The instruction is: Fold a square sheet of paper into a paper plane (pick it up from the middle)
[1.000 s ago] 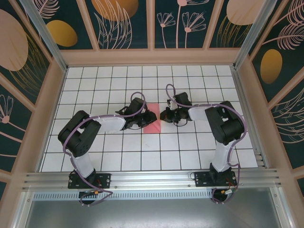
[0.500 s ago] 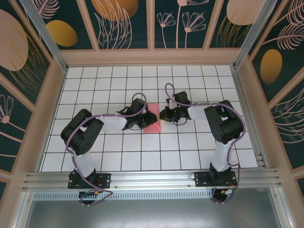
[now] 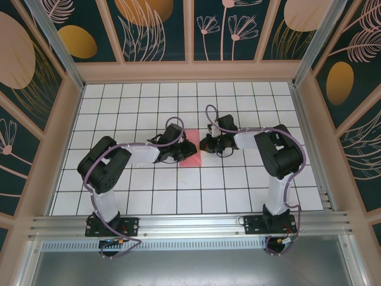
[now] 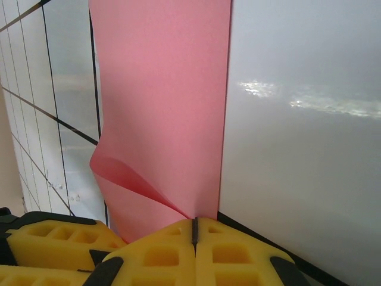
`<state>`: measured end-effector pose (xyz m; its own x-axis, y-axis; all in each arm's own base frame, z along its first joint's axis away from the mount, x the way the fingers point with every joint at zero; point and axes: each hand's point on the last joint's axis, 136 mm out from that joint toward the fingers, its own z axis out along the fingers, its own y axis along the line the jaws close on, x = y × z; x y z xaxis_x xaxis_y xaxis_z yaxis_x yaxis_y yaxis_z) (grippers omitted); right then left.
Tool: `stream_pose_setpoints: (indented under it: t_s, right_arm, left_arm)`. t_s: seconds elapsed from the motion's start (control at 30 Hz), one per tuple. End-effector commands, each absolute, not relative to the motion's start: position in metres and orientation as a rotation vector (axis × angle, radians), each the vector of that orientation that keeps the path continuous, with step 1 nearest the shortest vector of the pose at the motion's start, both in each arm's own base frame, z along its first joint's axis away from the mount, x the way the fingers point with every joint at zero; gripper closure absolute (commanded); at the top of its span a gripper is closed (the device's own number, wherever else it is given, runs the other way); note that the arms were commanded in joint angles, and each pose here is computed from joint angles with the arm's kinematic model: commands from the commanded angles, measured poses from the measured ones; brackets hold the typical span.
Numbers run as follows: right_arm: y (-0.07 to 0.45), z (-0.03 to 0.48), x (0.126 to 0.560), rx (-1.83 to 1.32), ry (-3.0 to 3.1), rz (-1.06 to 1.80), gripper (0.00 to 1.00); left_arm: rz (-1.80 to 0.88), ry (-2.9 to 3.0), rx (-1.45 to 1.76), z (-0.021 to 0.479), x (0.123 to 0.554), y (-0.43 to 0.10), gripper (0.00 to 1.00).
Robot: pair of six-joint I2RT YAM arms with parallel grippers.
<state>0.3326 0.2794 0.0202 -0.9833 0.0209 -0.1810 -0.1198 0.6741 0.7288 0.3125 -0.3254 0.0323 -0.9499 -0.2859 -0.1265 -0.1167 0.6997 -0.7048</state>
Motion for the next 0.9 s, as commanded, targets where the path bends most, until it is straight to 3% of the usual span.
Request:
stream_pose_setpoints:
  t_s: [0.0,0.87]
  right_arm:
    - [0.283,0.017,0.335,-0.111,2.722,1.175,0.95]
    - [0.279,0.002,0.335,-0.087,2.775,1.125,0.96]
  left_arm:
    - [-1.058,2.698,-0.312,0.027,0.314,-0.325,0.78]
    - [-1.009,2.737,-0.368,0.012,0.307,-0.317,0.78]
